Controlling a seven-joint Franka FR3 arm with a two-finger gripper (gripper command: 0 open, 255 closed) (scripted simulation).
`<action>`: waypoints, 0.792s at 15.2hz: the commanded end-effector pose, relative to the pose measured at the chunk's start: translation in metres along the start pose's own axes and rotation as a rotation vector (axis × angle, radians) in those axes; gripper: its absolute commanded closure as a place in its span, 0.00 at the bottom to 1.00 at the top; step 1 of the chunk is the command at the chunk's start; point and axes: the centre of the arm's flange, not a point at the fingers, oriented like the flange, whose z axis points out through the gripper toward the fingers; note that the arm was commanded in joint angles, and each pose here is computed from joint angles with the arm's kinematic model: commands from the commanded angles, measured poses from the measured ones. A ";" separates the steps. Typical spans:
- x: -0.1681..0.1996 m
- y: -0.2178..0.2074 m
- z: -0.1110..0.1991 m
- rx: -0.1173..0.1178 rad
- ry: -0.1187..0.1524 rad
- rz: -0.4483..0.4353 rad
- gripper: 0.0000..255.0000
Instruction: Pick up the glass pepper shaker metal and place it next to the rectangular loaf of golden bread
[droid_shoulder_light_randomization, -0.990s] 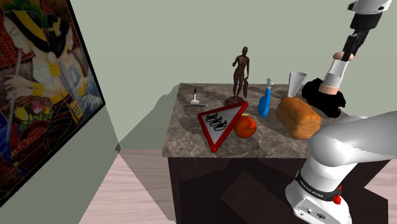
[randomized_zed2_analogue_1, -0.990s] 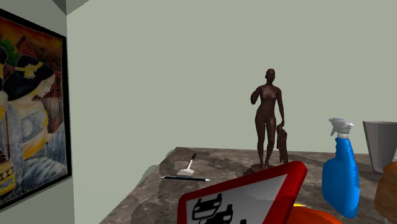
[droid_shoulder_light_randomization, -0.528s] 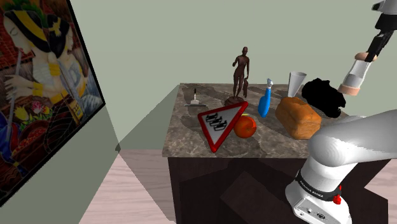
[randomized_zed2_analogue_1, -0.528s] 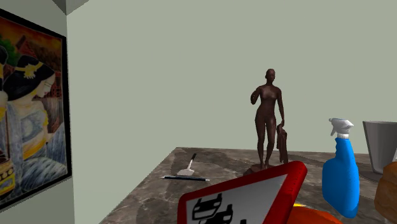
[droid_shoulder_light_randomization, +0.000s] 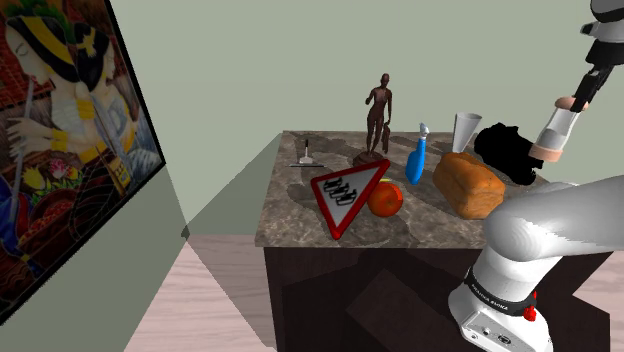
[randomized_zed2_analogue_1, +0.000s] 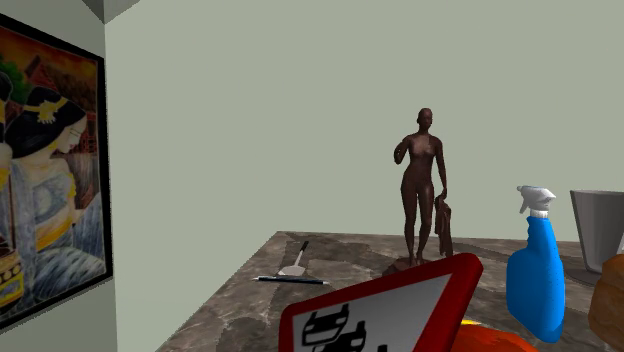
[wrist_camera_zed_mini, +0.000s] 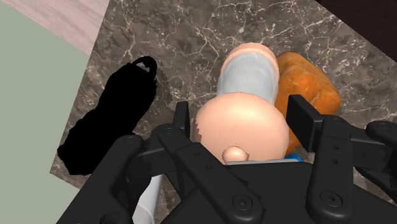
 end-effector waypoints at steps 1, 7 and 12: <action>-0.001 -0.001 0.010 0.000 0.000 0.000 1.00; -0.001 -0.006 0.041 0.000 0.000 0.000 1.00; 0.000 -0.010 0.067 0.000 0.000 0.000 1.00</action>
